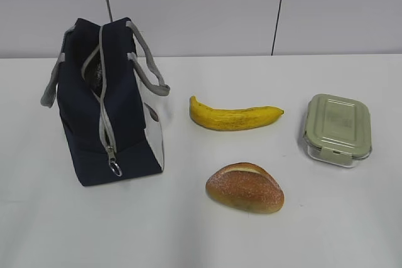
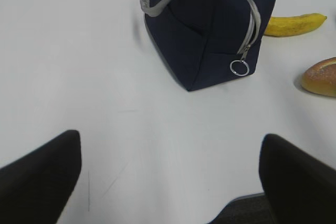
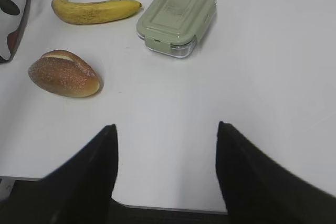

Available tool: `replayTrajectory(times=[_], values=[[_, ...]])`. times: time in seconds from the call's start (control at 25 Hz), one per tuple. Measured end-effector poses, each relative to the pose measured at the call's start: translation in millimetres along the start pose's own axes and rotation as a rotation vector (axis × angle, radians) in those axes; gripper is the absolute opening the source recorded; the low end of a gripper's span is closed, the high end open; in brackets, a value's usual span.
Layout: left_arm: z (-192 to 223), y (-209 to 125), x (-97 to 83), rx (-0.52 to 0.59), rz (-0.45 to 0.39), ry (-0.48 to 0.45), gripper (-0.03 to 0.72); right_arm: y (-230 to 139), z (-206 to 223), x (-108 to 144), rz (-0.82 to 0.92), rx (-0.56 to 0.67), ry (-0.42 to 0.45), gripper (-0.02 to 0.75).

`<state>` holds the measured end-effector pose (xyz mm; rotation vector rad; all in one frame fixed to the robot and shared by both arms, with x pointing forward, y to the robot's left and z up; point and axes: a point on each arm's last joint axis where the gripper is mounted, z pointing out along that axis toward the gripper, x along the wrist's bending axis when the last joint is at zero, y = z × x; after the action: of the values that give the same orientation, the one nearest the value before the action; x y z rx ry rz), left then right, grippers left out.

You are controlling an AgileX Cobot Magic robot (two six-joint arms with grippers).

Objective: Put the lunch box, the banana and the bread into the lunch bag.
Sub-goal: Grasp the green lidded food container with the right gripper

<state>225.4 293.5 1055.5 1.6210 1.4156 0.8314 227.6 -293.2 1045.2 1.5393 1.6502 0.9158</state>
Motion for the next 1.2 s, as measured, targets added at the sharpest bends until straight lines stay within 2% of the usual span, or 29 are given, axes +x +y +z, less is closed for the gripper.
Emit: replayTrajectory(times=[0.36, 0.6, 0.72, 0.92, 1.2], values=[[0, 0, 0.0, 0.0, 0.0, 0.0, 0.661, 0, 0, 0, 0.0, 0.0, 0.0, 0.437], [0, 0, -0.3, 0.0, -0.001, -0.003, 0.589, 0, 0, 0, 0.0, 0.0, 0.0, 0.437], [1, 6, -0.6, 0.014, -0.006, -0.008, 0.578, 0, 0, 0, 0.0, 0.0, 0.0, 0.437], [5, 49, -0.5, 0.022, -0.022, -0.019, 0.572, 0, 0, 0, 0.0, 0.0, 0.0, 0.437], [51, 129, -7.0, 0.155, -0.14, -0.145, 0.515, 0, 0, 0, 0.0, 0.0, 0.0, 0.437]])
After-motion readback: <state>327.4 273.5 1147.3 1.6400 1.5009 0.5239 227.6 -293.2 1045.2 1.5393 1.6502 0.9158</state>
